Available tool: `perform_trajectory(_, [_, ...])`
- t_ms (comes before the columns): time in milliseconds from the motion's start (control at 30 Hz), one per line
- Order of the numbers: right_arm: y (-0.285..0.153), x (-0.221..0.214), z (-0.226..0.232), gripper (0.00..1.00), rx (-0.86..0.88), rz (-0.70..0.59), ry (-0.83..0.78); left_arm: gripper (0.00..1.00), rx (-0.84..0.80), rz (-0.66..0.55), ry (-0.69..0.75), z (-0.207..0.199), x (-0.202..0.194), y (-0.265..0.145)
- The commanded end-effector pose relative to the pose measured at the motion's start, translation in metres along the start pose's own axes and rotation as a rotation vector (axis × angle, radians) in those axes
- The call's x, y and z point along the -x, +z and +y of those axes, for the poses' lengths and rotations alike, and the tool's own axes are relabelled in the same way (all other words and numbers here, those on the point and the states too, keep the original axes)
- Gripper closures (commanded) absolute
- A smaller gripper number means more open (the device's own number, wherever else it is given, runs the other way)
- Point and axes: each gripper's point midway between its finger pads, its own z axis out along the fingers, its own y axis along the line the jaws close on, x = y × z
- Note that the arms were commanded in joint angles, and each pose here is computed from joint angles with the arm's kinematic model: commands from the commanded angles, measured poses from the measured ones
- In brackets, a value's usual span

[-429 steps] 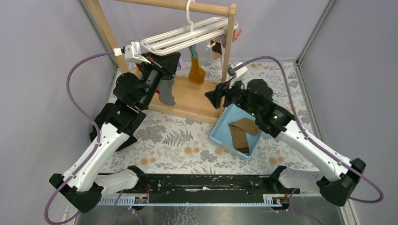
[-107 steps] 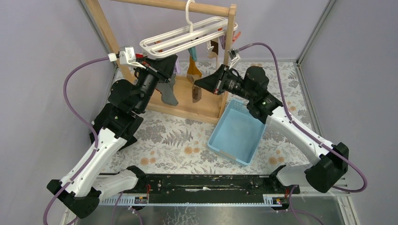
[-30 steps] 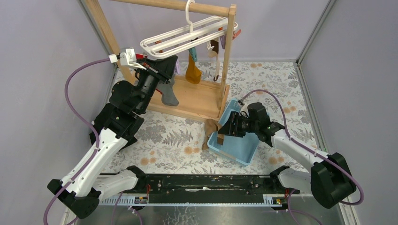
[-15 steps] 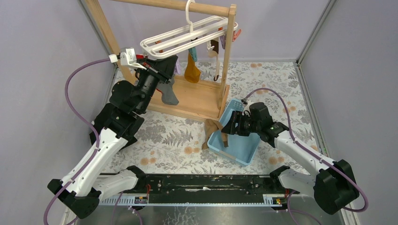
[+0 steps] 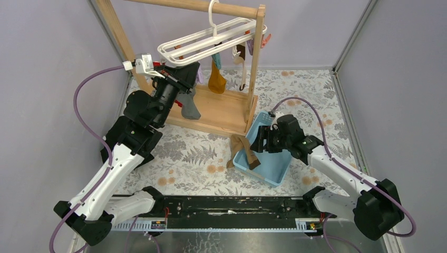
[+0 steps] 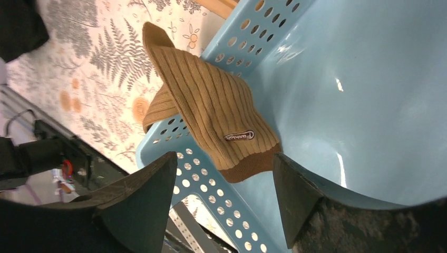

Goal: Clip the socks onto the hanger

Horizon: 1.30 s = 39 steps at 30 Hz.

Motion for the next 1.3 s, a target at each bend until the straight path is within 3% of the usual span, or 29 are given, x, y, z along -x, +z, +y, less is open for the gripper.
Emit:
perform_trajectory(0, [-0.008,0.019,0.007,0.27,-0.104,-0.035,-0.155,1.0,0.001,0.045,0.007,0.005,-0.015,-0.001])
perform_trajectory(567, [0.005,0.004,0.021,0.25,-0.518,-0.044,-0.366,1.0,-0.001,0.037,0.006,0.004,-0.011,-0.005])
perform_trajectory(733, [0.016,-0.01,0.027,0.26,-0.572,-0.025,-0.41,1.0,0.0,0.031,0.008,0.004,-0.008,-0.007])
perform_trajectory(1267, [0.039,-0.053,-0.012,0.35,-0.692,0.092,-0.426,1.0,-0.008,0.026,0.002,0.002,-0.006,-0.01])
